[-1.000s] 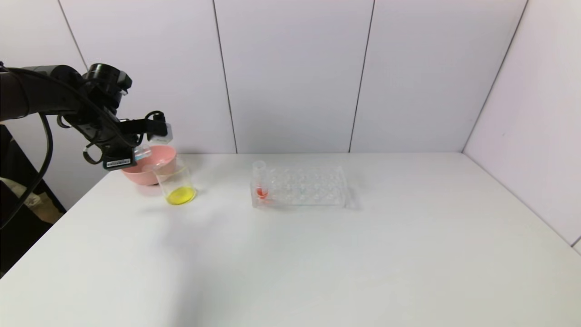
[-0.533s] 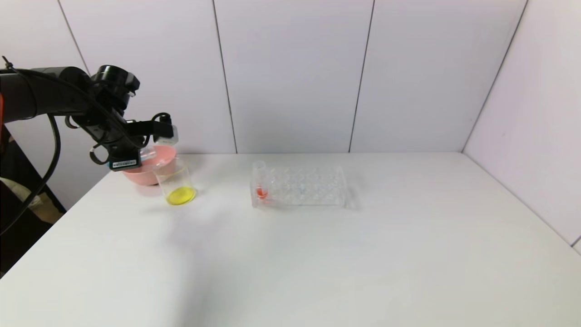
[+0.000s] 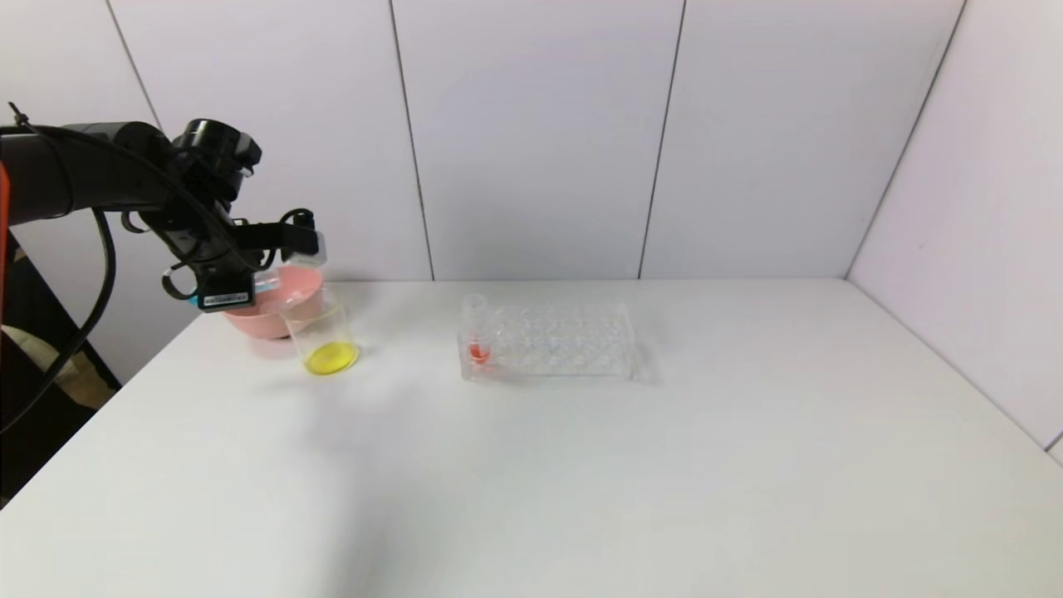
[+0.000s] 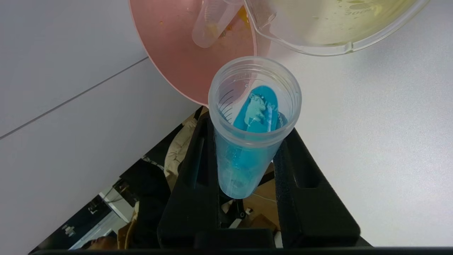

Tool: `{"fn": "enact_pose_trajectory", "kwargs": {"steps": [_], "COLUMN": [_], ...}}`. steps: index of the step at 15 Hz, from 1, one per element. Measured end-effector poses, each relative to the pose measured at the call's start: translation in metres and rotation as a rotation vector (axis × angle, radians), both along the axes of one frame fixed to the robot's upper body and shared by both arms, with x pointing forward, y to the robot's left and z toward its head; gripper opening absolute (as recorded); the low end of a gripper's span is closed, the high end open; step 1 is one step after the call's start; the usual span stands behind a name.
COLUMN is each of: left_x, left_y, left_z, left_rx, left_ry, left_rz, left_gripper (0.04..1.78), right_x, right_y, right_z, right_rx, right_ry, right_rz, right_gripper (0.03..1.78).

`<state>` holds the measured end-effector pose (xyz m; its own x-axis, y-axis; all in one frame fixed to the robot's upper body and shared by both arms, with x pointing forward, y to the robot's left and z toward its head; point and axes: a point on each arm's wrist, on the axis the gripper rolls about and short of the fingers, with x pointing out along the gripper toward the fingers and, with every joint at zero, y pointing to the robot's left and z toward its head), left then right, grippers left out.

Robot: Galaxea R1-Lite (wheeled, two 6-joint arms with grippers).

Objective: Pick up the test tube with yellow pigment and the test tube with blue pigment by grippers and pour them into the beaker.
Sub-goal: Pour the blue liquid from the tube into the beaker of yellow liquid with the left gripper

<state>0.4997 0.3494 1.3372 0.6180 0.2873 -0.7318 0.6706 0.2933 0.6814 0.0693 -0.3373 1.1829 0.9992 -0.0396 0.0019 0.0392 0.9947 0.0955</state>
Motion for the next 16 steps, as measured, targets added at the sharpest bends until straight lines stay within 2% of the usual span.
{"fn": "enact_pose_trajectory", "kwargs": {"steps": [16], "left_x": [0.001], "left_y": [-0.012], "left_z": [-0.002], "left_rx": [0.096], "left_ry": [0.015], "left_rz": [0.044], "left_gripper": [0.46], "right_x": [0.0], "right_y": [0.0], "right_z": [0.0], "right_rx": [0.0], "right_ry": [0.0], "right_rz": [0.001], "right_gripper": [1.71]}}
